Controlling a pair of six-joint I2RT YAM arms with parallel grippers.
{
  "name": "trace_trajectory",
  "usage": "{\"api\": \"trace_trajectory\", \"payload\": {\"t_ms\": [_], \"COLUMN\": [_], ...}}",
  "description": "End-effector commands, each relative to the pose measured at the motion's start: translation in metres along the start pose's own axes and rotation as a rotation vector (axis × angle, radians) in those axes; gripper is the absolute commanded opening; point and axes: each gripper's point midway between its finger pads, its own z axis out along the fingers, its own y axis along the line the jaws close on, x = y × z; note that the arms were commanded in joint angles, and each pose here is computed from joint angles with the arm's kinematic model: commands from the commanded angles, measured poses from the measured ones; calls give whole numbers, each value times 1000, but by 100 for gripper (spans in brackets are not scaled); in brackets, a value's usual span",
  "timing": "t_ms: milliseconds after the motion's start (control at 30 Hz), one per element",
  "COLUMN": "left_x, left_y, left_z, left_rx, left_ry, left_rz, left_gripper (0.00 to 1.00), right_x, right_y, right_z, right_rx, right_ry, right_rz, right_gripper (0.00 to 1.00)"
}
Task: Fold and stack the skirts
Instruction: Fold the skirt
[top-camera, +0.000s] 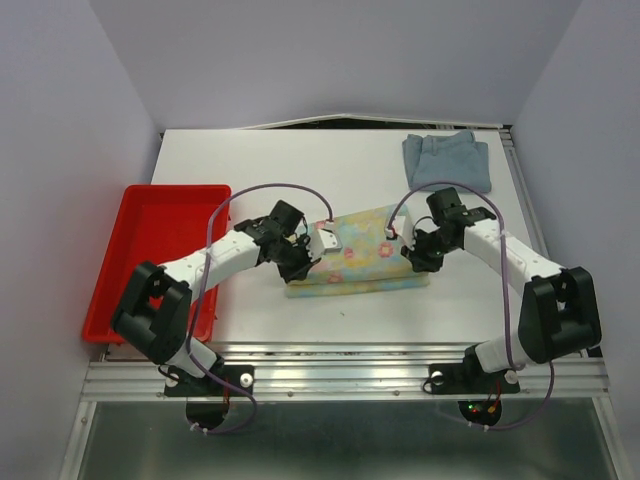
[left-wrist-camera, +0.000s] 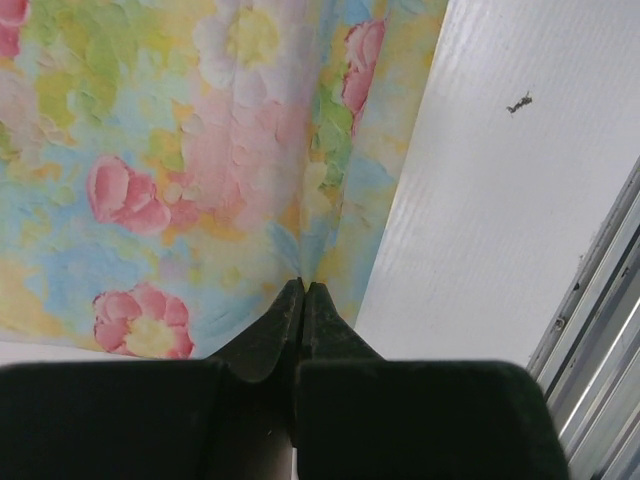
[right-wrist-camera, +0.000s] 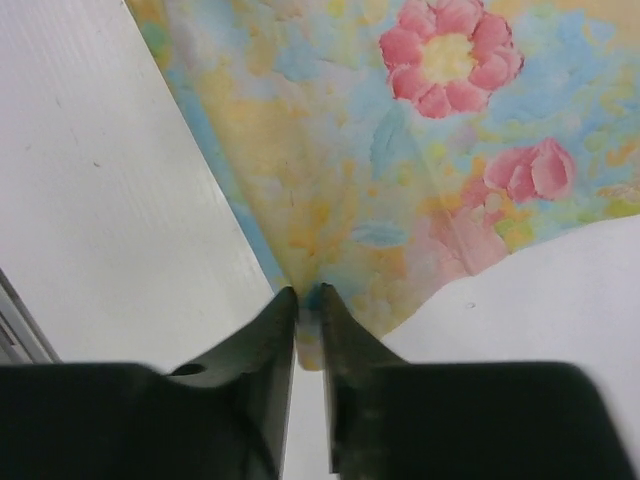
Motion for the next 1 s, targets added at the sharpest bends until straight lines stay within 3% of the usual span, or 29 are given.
{"api": "trace_trajectory", "payload": {"t_ms": [0,67,133,300,367,400,433,500,567,767,967], "left_x": [17,17,17,5,-2,-8,-22,-40,-51,-34,-11], "left_y": [-16,-18,-19,-17,-18,-18,-18,-22,-22,-49,-55], "left_z": [10,14,15,4,-7,-13,-27,-45,-50,-12,11], "left_rx": [50,55,60,27,14,4,-23,-38,-41,235,473], "left_ry": [55,60,59,28,6,-18,-69,-146,-194,-117,-27], "left_rz": [8,16,18,27,23,21,29,25,-2,-173,-348], "left_gripper": [8,16,25,54,60,64,76,81,77,33,21], "right_x": [-1,-15,-27,-78,-96,-107,-114,-126,-131,-128,-97], "right_y": [3,-5,-12,-18,-19,-21,-23,-16,-10,25,35], "right_z": [3,-6,-14,-37,-41,-42,-41,-36,-30,3,39], "right_rx": [-10,12,35,20,4,-19,-30,-110,-177,-445,-478], "right_ry": [10,-12,-36,-189,-246,-282,-305,-342,-358,-381,-276], "right_rz": [-19,-2,36,152,261,290,315,447,520,746,862], "right_gripper": [41,57,60,61,60,60,59,59,58,57,57]}}
